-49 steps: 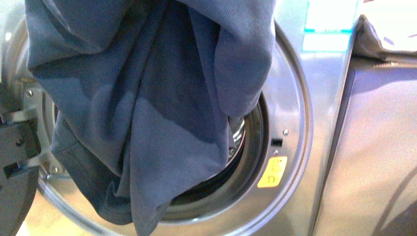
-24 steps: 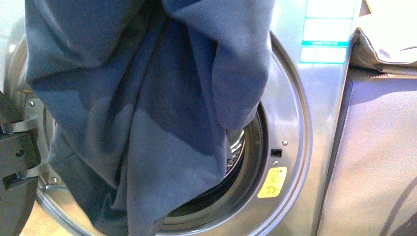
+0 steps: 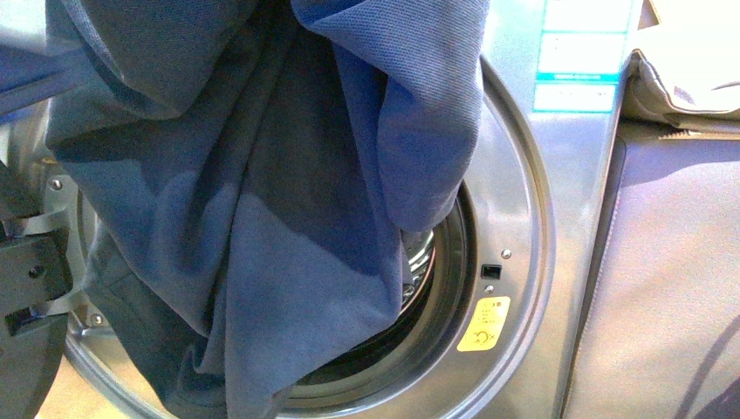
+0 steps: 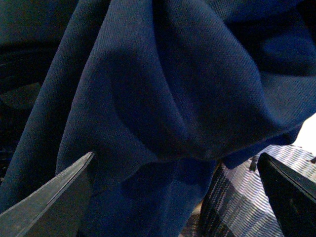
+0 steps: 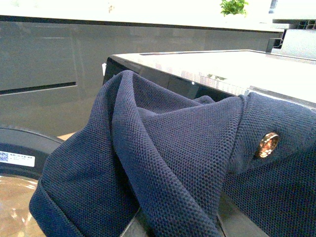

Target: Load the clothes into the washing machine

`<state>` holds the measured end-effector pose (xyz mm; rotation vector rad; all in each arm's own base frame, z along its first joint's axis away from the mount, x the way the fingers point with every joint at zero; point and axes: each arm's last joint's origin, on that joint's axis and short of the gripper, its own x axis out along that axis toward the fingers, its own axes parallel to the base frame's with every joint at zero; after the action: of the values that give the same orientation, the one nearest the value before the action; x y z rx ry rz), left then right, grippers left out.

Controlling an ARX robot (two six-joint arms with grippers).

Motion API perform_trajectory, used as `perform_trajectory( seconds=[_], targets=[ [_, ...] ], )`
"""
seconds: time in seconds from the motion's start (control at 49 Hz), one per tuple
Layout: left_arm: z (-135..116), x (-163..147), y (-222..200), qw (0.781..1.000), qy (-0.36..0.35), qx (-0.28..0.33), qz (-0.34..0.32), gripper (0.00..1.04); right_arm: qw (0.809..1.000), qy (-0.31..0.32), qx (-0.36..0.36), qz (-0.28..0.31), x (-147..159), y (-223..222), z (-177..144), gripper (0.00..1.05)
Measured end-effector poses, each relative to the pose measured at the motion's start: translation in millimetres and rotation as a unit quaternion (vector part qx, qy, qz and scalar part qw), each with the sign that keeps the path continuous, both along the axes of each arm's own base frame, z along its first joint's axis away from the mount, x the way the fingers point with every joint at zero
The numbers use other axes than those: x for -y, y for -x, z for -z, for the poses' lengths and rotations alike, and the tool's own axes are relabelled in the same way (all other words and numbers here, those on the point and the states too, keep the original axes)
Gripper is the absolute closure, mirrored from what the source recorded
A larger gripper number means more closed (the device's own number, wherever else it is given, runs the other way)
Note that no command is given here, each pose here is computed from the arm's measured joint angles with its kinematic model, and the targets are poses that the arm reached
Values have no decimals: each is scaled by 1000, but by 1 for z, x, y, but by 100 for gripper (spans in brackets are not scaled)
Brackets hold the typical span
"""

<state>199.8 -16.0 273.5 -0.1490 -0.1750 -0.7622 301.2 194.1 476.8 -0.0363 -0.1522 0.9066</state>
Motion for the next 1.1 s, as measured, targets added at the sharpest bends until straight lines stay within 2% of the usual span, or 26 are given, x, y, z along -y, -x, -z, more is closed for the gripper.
perform_trajectory(
  seconds=[0.204,0.592,0.898,1.102],
  targets=[
    [-22,6,-16,1000,4,19,12,7,1000,0,0,0,0,0,0,96],
    [-45,3,-41,998,-32,44,-20,7,1000,0,0,0,0,0,0,96],
    [-42,10,-37,997,-41,47,42,7,1000,0,0,0,0,0,0,96],
    [-38,34,-31,996,-22,43,79,7,1000,0,0,0,0,0,0,96]
  ],
)
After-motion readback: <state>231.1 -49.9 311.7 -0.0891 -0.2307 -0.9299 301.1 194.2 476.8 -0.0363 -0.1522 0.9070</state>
